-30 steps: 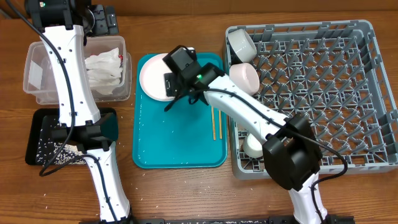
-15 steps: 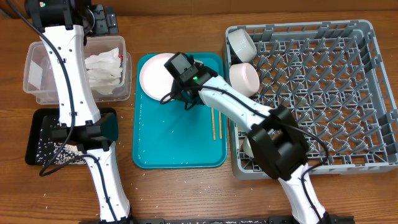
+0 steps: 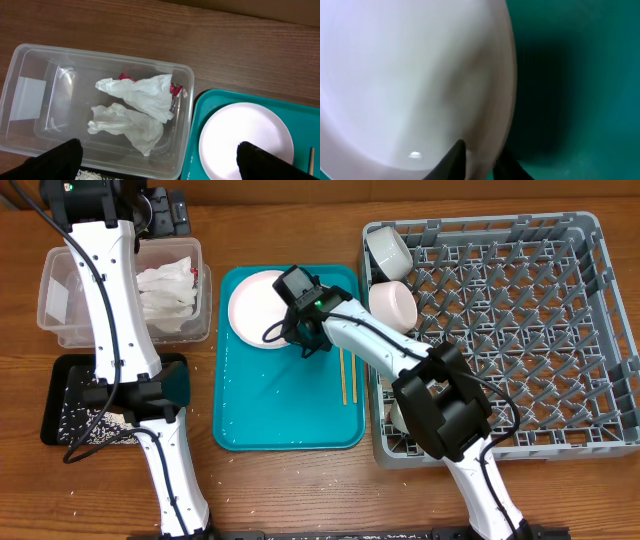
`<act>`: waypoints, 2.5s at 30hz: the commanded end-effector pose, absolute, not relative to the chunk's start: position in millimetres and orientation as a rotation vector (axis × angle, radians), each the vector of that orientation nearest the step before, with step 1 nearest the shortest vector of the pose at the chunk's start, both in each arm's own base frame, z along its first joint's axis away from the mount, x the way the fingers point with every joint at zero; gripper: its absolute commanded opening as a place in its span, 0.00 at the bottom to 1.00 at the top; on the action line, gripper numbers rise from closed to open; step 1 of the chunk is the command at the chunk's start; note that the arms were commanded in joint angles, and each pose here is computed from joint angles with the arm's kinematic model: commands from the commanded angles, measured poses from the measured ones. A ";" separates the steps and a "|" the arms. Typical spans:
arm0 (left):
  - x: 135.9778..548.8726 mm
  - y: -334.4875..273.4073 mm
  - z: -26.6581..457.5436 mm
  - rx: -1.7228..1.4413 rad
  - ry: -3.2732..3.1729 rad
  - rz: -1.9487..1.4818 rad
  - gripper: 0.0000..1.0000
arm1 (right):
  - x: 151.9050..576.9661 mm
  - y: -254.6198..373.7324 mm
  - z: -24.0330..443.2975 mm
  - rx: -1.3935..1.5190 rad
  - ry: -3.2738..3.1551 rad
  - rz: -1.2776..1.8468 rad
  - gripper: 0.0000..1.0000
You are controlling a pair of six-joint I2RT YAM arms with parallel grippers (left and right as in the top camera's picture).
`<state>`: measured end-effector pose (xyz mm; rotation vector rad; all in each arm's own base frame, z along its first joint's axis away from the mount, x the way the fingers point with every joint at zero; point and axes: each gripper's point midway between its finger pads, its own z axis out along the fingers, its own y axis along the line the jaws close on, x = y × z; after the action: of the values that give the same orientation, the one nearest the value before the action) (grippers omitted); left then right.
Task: Sort waste into correct bins and load items into the dishwasher
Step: 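Lift the white plate and stand it upright in the rack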
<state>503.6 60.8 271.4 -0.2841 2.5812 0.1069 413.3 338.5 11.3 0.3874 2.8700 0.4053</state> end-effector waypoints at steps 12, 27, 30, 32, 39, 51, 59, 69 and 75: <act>500.4 55.0 289.7 -0.269 2.536 0.090 1.00 | 461.3 298.0 94.8 0.193 2.803 0.367 0.04; 500.5 55.0 289.8 -0.269 2.536 0.091 1.00 | 441.2 110.8 331.0 0.412 2.256 -0.336 0.04; 500.4 55.0 289.7 -0.269 2.536 0.091 1.00 | 413.8 78.9 367.6 0.449 2.172 -0.443 0.04; 500.4 55.0 289.7 -0.269 2.536 0.091 1.00 | 393.0 59.6 387.4 0.464 2.132 -0.508 0.04; 500.4 55.0 289.7 -0.269 2.536 0.091 1.00 | 350.3 29.8 409.4 0.452 2.122 -0.606 0.04; 500.4 55.0 289.7 -0.269 2.536 0.090 1.00 | 363.5 9.9 316.8 0.294 2.181 -1.095 0.04; 500.4 55.0 289.7 -0.269 2.536 0.091 1.00 | 370.3 1.8 265.2 0.299 2.182 -1.165 0.04; 500.4 55.0 289.7 -0.269 2.536 0.091 1.00 | 372.3 9.0 226.7 0.297 2.258 -1.100 0.04; 500.4 55.0 289.7 -0.269 2.536 0.091 1.00 | 375.9 15.5 217.1 0.317 2.287 -1.030 0.73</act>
<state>503.5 60.8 271.7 -0.2841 2.5805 0.1069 375.8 14.5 217.5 0.2903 2.2813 -1.0690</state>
